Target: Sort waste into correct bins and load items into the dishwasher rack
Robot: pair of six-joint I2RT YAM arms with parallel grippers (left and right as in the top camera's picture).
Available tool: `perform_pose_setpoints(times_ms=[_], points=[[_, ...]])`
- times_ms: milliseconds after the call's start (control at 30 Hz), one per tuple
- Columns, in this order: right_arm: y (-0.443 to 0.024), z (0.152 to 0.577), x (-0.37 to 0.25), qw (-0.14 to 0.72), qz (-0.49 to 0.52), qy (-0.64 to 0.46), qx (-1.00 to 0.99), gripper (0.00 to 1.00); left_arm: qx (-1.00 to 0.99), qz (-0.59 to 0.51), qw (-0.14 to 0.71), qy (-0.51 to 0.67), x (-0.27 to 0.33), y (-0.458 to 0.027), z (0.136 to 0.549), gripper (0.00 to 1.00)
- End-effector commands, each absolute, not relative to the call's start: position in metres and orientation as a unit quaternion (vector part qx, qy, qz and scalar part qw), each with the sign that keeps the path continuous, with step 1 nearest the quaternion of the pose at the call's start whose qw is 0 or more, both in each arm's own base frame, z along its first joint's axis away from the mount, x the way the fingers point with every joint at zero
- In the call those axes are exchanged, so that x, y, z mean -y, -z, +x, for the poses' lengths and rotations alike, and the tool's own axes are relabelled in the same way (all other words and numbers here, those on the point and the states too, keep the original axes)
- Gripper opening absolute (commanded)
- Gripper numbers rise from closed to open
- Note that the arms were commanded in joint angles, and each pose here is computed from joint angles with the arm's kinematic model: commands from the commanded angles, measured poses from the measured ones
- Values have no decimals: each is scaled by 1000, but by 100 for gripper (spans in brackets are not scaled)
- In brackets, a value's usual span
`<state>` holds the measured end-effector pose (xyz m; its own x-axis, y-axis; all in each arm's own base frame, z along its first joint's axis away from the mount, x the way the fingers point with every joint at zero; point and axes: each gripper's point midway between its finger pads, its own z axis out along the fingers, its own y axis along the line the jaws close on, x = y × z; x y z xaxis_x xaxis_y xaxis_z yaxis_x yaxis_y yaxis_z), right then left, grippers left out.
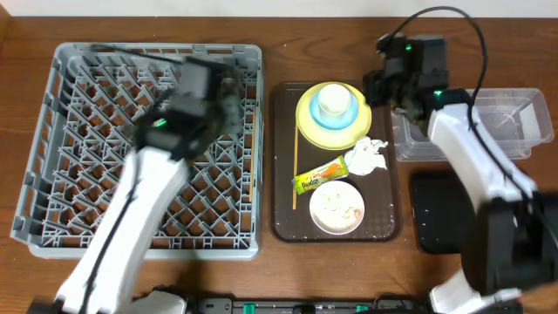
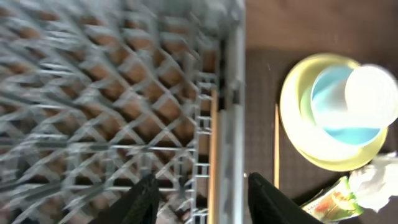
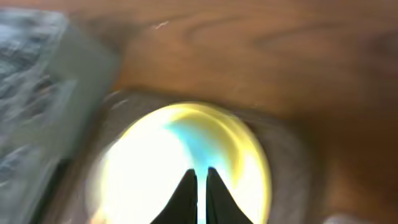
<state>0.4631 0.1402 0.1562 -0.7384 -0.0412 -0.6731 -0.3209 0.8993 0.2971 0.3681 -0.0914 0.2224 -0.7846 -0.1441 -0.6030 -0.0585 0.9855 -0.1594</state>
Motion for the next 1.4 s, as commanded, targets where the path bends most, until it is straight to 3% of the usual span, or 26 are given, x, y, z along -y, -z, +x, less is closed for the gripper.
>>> perform_pose_setpoints(times_ms=[0, 133, 200, 333, 467, 567, 967, 1067, 1300, 1367], points=[[-199, 408, -204, 324, -127, -250, -903, 3, -925, -101, 362, 47, 56, -254, 360, 54], [-164, 332, -259, 218, -110, -218, -945, 6, -918, -149, 366, -3, 13, -262, 347, 60], [-136, 314, -271, 222, -99, -143, -960, 9, -920, -166, 356, -15, -1, -259, 342, 62], [-108, 308, -283, 320, -88, 8, -943, 15, -928, -183, 323, -25, -10, -247, 328, 66], [-101, 312, -296, 360, -81, 29, -929, 28, -931, -206, 302, -23, -10, -241, 319, 68], [-92, 317, -296, 344, -64, 11, -937, 29, -930, -224, 290, -21, -11, -237, 314, 69], [-118, 322, -190, 197, 32, -43, -979, 35, -941, -208, 266, 34, 10, -232, 310, 69], [-106, 317, -165, 155, 54, -34, -986, 44, -941, -207, 264, 34, 10, -232, 309, 69], [-66, 322, -134, 168, 90, -15, -982, 47, -943, -208, 257, 32, 10, -229, 306, 75], [-54, 323, -124, 180, 105, -2, -978, 52, -945, -208, 252, 30, 10, -228, 304, 77]])
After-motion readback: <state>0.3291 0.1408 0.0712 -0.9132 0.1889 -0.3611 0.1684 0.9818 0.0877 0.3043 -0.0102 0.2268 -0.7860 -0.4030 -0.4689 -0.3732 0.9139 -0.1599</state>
